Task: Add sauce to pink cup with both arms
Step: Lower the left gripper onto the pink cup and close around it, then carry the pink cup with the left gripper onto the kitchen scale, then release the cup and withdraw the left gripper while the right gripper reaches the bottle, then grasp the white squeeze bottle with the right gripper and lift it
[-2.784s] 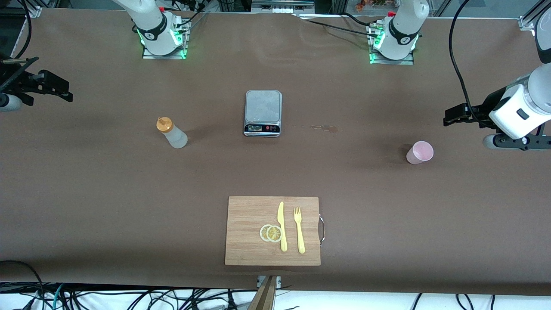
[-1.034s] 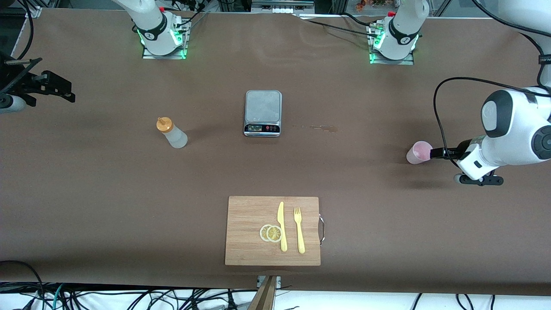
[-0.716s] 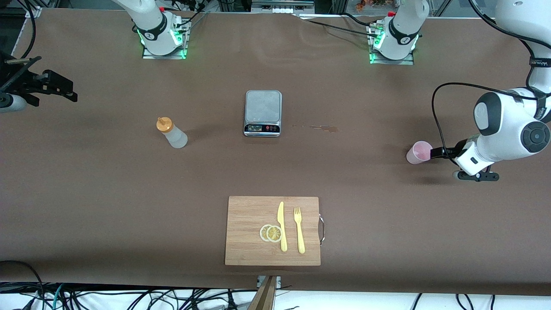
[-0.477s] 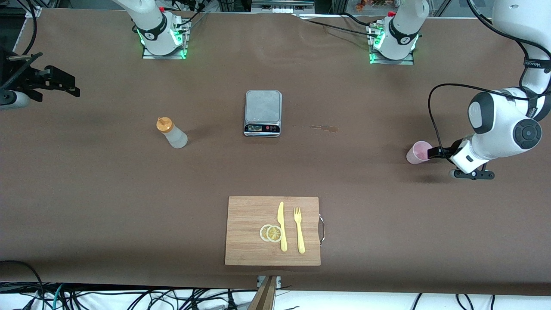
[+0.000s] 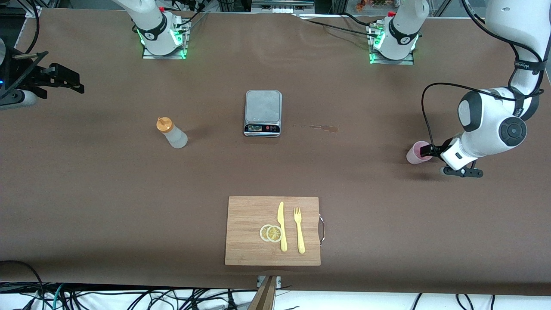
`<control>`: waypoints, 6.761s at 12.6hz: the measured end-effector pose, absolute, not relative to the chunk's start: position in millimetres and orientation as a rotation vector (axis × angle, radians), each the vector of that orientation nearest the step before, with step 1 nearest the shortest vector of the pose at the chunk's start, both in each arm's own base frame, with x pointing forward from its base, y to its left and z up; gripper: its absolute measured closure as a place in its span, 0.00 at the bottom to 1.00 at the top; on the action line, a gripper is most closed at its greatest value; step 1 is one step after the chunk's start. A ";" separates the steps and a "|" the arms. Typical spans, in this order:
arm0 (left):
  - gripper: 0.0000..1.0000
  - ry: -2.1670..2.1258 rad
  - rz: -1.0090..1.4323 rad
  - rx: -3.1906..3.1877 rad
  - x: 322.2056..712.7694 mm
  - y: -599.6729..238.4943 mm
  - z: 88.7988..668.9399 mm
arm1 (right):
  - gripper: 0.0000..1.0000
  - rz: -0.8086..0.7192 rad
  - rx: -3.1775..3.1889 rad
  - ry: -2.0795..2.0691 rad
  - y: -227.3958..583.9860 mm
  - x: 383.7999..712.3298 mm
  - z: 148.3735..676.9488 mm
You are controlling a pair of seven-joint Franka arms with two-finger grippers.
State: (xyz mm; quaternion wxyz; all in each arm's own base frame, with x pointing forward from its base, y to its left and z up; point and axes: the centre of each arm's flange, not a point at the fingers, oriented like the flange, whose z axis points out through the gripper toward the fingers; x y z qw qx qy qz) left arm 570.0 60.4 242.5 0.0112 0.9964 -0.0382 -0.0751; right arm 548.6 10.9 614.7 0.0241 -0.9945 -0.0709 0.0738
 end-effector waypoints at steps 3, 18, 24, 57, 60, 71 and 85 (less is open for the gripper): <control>0.10 -0.138 -0.231 3.107 568.8 60.2 240.7 | 0.00 0.238 -3.074 -0.232 10.9 547.8 614.2; 0.97 -0.104 -0.204 3.016 586.7 13.4 262.8 | 0.00 0.264 -3.052 -0.298 12.4 545.7 612.6; 0.97 -0.142 -0.133 2.950 593.7 -176.6 308.4 | 0.00 0.269 -3.029 -0.387 25.1 544.6 612.4; 0.00 0.098 -0.269 2.957 497.3 -449.6 414.2 | 0.00 0.000 -2.089 -1.368 -52.7 532.2 404.5; 0.00 0.162 -0.217 2.963 552.7 -361.7 477.4 | 0.00 -0.164 -1.849 -1.457 -66.6 534.8 337.6; 0.00 0.079 -0.212 3.034 615.2 -58.8 531.3 | 0.00 -0.676 -1.324 -1.510 -49.4 520.1 147.6; 0.00 -0.017 -0.313 3.071 597.4 -33.3 534.9 | 0.34 -0.818 -1.234 -1.419 10.2 523.8 119.8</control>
